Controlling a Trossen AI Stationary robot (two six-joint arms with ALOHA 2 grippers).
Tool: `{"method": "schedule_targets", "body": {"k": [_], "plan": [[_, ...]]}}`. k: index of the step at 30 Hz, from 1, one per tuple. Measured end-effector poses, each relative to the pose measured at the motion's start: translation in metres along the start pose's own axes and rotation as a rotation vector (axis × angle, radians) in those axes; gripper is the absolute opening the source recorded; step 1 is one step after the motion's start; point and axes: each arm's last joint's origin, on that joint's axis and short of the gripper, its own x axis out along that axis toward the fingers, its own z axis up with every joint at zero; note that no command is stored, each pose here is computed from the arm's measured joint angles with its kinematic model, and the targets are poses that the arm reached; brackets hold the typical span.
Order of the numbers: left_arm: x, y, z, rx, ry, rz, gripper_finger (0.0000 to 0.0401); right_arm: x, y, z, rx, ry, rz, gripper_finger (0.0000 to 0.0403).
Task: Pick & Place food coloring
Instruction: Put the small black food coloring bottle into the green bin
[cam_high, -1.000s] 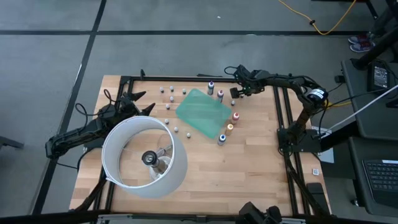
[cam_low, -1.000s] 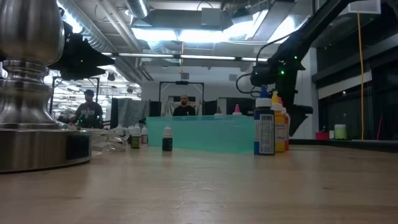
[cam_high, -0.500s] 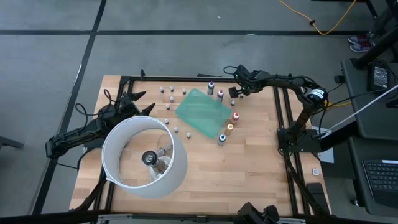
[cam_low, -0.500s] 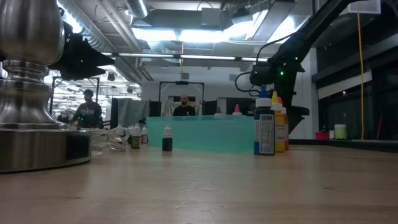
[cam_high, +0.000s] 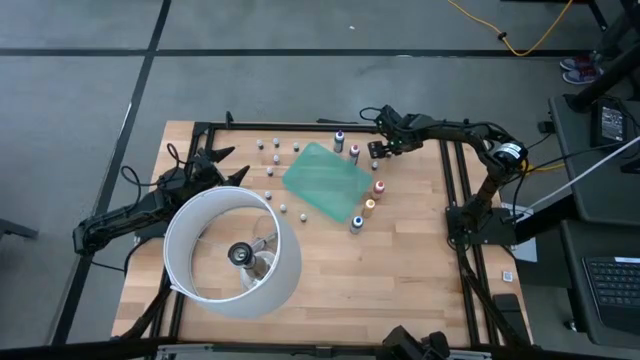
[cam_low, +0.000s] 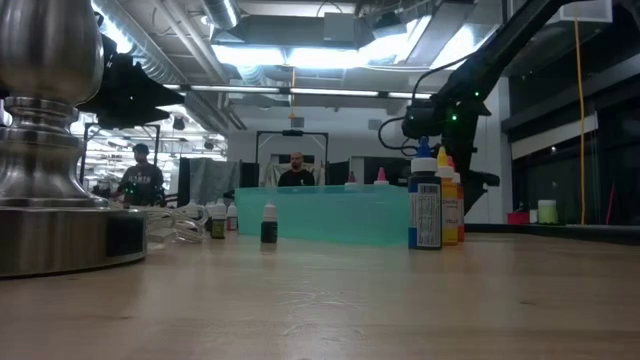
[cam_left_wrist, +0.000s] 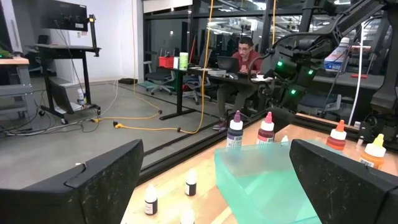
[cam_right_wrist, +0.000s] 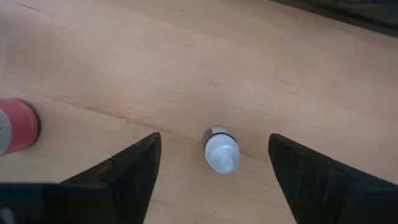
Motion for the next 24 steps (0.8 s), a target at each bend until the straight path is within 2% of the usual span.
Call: {"method": "schedule_targets", "body": {"k": [12, 24], "plan": [[0.0, 0.0, 0.0, 0.0, 0.0, 0.0, 0.04, 0.0, 0.0, 0.0001, 0.0, -0.001, 0.0, 0.0212], [0.0, 0.0, 0.0, 0.0, 0.0, 0.0, 0.04, 0.0, 0.0002, 0.0005, 0.004, -0.006, 0.0, 0.0113]]}}
